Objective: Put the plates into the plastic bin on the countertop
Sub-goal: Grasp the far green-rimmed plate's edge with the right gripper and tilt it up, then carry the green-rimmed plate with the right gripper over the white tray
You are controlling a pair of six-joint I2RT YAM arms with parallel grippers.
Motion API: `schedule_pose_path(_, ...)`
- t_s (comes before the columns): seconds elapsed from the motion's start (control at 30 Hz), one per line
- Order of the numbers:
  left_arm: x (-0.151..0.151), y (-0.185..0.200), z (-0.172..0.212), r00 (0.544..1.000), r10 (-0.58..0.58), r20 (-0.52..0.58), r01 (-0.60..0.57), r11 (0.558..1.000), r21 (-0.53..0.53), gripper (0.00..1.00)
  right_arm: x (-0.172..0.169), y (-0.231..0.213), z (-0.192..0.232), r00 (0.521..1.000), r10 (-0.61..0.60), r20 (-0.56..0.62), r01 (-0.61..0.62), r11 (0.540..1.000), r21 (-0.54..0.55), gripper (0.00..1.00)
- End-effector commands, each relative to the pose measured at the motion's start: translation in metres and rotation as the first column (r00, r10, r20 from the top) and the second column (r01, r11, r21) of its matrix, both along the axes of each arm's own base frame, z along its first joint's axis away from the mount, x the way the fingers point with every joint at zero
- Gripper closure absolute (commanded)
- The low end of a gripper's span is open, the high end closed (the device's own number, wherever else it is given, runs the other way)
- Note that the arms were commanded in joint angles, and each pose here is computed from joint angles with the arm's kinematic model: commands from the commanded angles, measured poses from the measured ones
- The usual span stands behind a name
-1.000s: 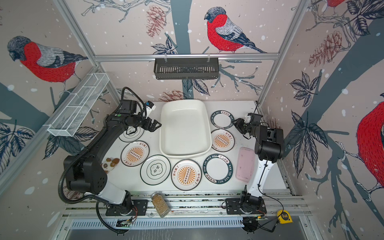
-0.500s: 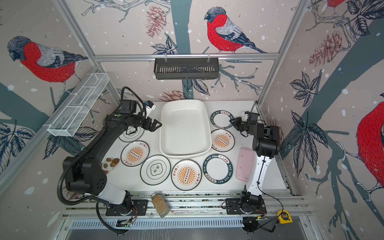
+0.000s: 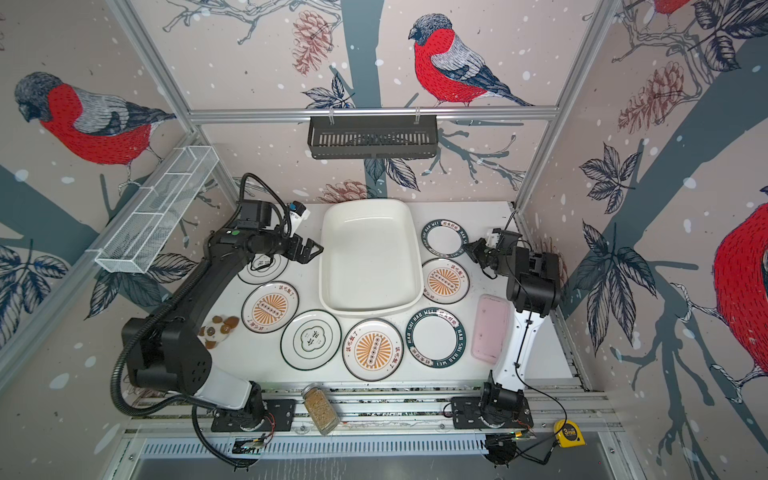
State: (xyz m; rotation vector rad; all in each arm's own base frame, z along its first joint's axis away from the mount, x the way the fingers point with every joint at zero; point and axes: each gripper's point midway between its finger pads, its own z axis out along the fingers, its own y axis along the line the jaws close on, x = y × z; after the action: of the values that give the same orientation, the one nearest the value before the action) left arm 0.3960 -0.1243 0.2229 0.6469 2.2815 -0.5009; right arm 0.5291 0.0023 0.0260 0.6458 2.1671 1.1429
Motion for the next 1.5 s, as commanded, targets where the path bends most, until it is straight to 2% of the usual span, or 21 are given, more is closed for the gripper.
schedule_pose_path(0.0, 0.001, -0.005, 0.009, 0.999, -0.017, 0.029, 0.018, 1.000, -0.025, 0.02, -0.008, -0.003, -0.015, 0.997, -0.027, -0.066, 0.027, 1.000, 0.006, 0.91)
schedule_pose_path(0.27, 0.003, -0.005, 0.014, 0.999, -0.015, 0.040, 0.016, 1.000, -0.027, 0.02, -0.006, -0.005, -0.003, 0.999, -0.034, -0.024, 0.035, 0.999, 0.035, 0.97)
schedule_pose_path(0.9, 0.009, -0.003, 0.031, 0.996, 0.004, 0.088, -0.001, 1.000, -0.027, 0.02, -0.004, -0.019, 0.065, 0.989, -0.074, 0.128, 0.063, 0.994, 0.088, 0.99)
schedule_pose_path(1.47, 0.007, -0.009, 0.041, 0.993, -0.015, 0.114, 0.021, 0.998, -0.056, 0.02, -0.037, -0.013, 0.130, 0.977, -0.060, 0.204, 0.052, 0.998, 0.041, 0.99)
